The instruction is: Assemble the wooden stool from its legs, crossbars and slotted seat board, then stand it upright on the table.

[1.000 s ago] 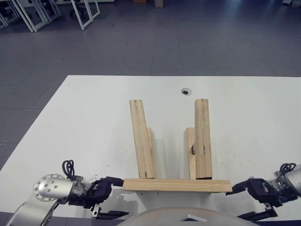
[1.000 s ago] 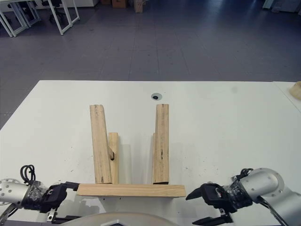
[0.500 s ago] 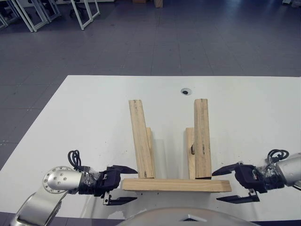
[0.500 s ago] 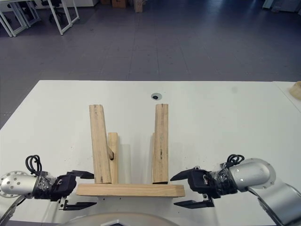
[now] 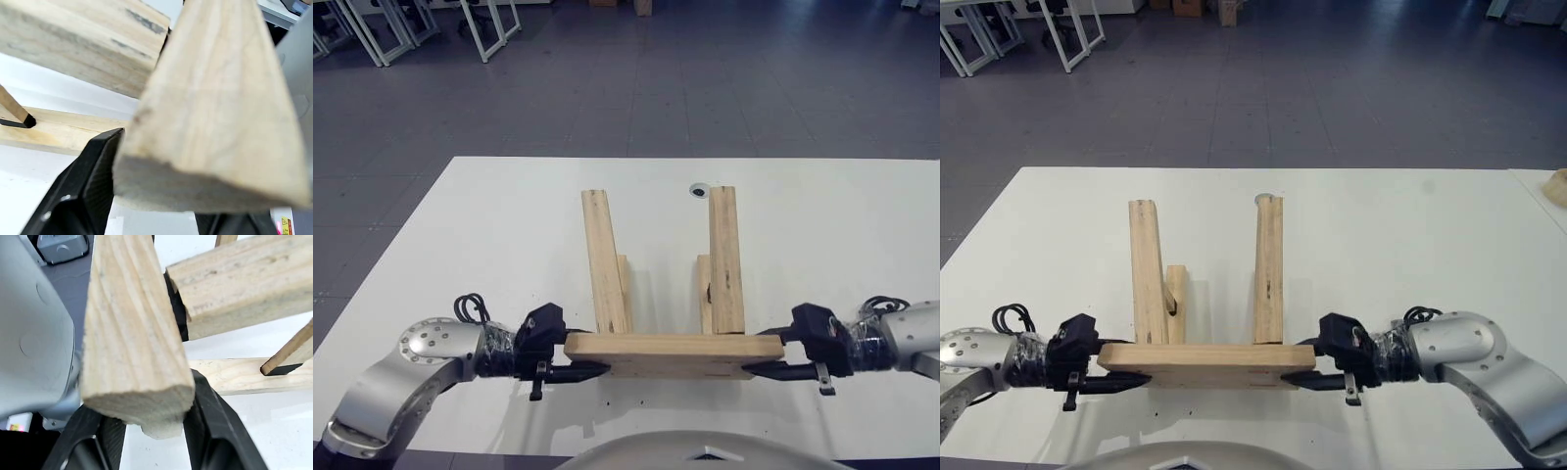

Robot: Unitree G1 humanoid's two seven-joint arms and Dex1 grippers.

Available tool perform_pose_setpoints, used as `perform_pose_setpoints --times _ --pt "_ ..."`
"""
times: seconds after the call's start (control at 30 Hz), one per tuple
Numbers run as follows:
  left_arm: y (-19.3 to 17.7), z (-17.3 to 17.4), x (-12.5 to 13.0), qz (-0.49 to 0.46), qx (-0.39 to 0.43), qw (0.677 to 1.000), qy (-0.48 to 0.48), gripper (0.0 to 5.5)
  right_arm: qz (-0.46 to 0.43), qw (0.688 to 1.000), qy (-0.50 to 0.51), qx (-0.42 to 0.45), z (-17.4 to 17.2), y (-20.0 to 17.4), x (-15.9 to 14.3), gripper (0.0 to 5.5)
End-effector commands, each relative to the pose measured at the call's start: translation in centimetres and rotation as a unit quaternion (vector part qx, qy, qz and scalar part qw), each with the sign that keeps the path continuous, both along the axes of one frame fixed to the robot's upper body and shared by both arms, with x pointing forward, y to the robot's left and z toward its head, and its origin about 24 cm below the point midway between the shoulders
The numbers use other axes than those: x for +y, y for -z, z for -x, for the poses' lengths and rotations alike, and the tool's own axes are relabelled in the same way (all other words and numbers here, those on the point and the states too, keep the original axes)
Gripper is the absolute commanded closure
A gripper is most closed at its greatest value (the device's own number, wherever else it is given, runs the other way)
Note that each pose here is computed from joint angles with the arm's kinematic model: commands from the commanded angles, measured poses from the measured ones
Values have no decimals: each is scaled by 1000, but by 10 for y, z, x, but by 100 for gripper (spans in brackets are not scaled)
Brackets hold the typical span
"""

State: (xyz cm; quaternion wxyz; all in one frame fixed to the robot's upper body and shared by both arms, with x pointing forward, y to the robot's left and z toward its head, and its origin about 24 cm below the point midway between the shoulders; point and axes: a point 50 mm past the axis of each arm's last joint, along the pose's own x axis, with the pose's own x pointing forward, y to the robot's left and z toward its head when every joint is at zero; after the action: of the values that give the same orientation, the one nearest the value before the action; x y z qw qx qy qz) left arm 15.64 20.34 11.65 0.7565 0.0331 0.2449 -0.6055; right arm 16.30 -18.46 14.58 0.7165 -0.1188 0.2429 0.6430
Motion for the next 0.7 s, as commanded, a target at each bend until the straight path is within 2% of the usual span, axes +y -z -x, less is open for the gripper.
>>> perform_pose_setpoints --times 0.03,0.1,0.17,0.23,0.33,0.47,0.67,0.7 --pt "-33 -21 -12 84 -44 994 -46 358 -134 990 37 40 -16 -35 16 407" --pt "-41 -26 -10 80 -8 996 -49 358 -134 989 49 40 -19 -44 19 407" --pt "-47 -21 -9 80 85 993 -7 358 -145 985 45 77 -17 -54 21 407" --pt "-60 -13 -9 115 162 979 47 358 -176 972 10 156 -11 -69 21 407" --pt "-90 -13 -10 189 222 952 91 358 -216 940 -43 260 -15 -97 9 407" --pt "-105 -41 -6 233 226 946 27 358 -238 912 -44 332 -47 -106 -1 407" --pt "-88 -86 -16 243 269 928 -82 358 -247 859 38 447 -103 -96 -2 407" --pt "-85 -97 -18 245 279 923 -102 334 -249 847 53 467 -111 -93 -2 407"
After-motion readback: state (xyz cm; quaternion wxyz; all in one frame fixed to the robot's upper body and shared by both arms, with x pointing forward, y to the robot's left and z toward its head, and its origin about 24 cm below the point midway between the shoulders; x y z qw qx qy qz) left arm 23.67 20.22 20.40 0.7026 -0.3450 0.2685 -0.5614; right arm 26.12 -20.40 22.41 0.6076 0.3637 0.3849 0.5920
